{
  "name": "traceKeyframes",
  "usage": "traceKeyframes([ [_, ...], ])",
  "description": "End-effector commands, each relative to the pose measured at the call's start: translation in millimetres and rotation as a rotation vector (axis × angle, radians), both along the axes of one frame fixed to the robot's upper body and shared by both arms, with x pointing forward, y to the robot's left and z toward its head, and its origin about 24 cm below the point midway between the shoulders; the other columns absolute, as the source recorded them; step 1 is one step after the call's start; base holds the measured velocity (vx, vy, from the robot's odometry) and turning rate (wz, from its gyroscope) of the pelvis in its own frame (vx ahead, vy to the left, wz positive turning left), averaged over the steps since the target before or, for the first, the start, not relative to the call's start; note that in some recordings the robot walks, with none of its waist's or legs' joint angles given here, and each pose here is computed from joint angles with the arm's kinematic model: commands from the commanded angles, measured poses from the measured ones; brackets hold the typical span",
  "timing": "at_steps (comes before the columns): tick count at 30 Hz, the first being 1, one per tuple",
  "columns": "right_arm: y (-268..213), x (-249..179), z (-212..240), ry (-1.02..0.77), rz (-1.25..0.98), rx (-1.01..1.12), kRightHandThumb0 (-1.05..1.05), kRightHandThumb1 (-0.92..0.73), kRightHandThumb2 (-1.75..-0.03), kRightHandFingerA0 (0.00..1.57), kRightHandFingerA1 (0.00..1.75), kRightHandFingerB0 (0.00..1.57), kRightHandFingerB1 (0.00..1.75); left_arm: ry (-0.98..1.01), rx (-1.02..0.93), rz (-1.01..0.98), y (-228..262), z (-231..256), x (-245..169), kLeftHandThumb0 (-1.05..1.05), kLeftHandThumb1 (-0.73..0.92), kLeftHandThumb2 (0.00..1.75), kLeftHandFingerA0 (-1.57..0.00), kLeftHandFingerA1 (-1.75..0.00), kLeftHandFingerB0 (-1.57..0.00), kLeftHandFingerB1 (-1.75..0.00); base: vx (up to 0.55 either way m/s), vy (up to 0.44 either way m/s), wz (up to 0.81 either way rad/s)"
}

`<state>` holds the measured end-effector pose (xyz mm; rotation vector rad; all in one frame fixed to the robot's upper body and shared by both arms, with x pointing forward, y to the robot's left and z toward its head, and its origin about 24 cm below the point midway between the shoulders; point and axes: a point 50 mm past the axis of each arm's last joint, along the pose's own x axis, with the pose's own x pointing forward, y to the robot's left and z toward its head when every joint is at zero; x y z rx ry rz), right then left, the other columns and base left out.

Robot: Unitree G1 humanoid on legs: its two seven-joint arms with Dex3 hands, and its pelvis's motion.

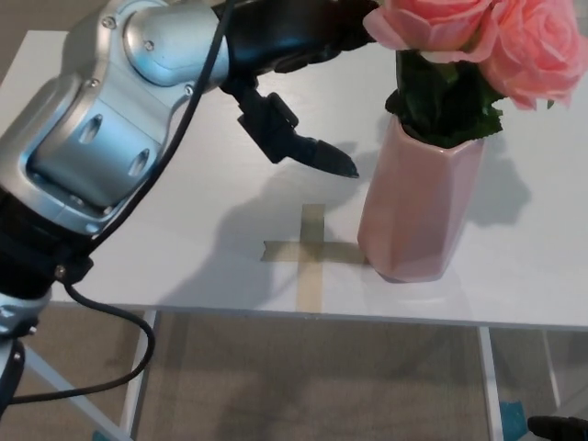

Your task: Use the left hand to pick up the rose and then lift and insert it into the pink vase.

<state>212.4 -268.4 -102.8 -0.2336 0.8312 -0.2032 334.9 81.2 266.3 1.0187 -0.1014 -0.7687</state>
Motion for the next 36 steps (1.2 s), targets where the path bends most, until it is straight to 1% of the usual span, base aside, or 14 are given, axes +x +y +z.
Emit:
traceKeyframes([
  [1,-5,-4,-1,0.023,-0.007,0.002,-0.26,-0.62,-0.58,0.68,0.43,0.57,0.41,0.003,0.025,0.014,10,0,-1,-0.99,0.4,0.66,0.0,0.0,0.0,0.0,0.0,0.0,0.0],
  [15,-4,-9,-4,0.036,-0.001,0.005,-0.26,-0.62,-0.58,0.68,0.44,0.58,0.41,0.017,0.008,0.066,48,-9,-2,-0.96,0.4,0.68,0.0,0.0,0.0,-0.01,0.0,0.0,0.0],
  [16,-4,-9,-4,0.04,-0.006,0.0,-0.26,-0.62,-0.58,0.68,0.43,0.58,0.41,0.009,0.002,0.087,64,-14,-4,-0.7,0.36,0.84,0.0,0.0,0.0,-0.06,0.0,0.0,0.0],
  [23,-3,-12,-6,0.046,0.0,0.003,-0.26,-0.62,-0.58,0.68,0.43,0.58,0.41,0.002,-0.005,0.105,81,-25,-17,-0.7,0.38,0.84,0.0,0.0,-0.01,-0.1,0.0,0.0,0.0],
  [24,-4,-14,-7,0.047,-0.009,0.008,-0.26,-0.62,-0.58,0.68,0.43,0.59,0.41,-0.003,-0.01,0.096,88,-35,-29,-0.88,0.35,0.69,-0.03,-0.1,-0.09,-0.22,0.0,0.0,0.0],
  [25,-4,-15,-7,0.048,-0.014,0.01,-0.26,-0.62,-0.58,0.68,0.43,0.59,0.41,-0.006,-0.012,0.092,90,-39,-34,-0.88,0.35,0.69,-0.03,-0.1,-0.09,-0.22,0.0,0.0,0.0],
  [26,-4,-15,-7,0.049,-0.013,0.009,-0.26,-0.62,-0.58,0.69,0.43,0.59,0.41,-0.006,-0.015,0.09,92,-41,-36,-0.89,0.43,0.62,0.0,-0.21,-0.07,-0.25,0.0,0.0,0.0],
  [27,-4,-15,-8,0.051,-0.012,0.007,-0.26,-0.62,-0.58,0.69,0.43,0.59,0.41,-0.006,-0.02,0.087,94,-43,-40,-0.89,0.43,0.62,0.0,-0.21,-0.07,-0.25,0.0,0.0,0.0],
  [28,-3,-16,-8,0.051,-0.016,0.008,-0.27,-0.62,-0.58,0.69,0.43,0.59,0.41,-0.008,-0.044,0.074,103,-50,-52,-0.88,0.46,0.56,-0.02,-0.25,-0.1,-0.27,0.0,0.0,0.0],
  [29,-3,-17,-9,0.054,-0.02,0.009,-0.27,-0.62,-0.58,0.69,0.43,0.6,0.41,-0.006,-0.07,0.071,110,-54,-59,-0.83,0.39,0.75,-0.09,-0.27,-0.05,-0.3,0.0,0.0,0.0],
  [33,-4,-19,-10,0.058,-0.028,0.012,-0.27,-0.62,-0.58,0.69,0.43,0.6,0.41,-0.008,-0.104,0.067,120,-60,-71,-0.83,0.39,0.75,-0.09,-0.27,-0.05,-0.3,0.0,0.0,0.0],
  [34,-3,-26,-13,0.071,-0.02,0.008,-0.27,-0.62,-0.58,0.69,0.43,0.58,0.41,0.026,-0.25,0.112,141,-76,-95,-0.76,0.43,0.55,-0.16,-0.29,-0.18,-0.27,0.0,0.0,0.0],
  [35,-2,-27,-14,0.076,-0.017,0.006,-0.26,-0.62,-0.58,0.69,0.44,0.58,0.41,0.034,-0.284,0.127,145,-81,-101,-0.73,0.42,0.55,-0.18,-0.3,-0.2,-0.28,0.0,0.0,0.0],
  [36,-2,-30,-16,0.082,-0.017,0.004,-0.26,-0.62,-0.58,0.69,0.44,0.58,0.41,0.052,-0.33,0.146,149,-86,-108,-0.31,0.1,0.78,-0.07,-0.5,-0.06,-0.48,0.0,0.0,0.0],
])
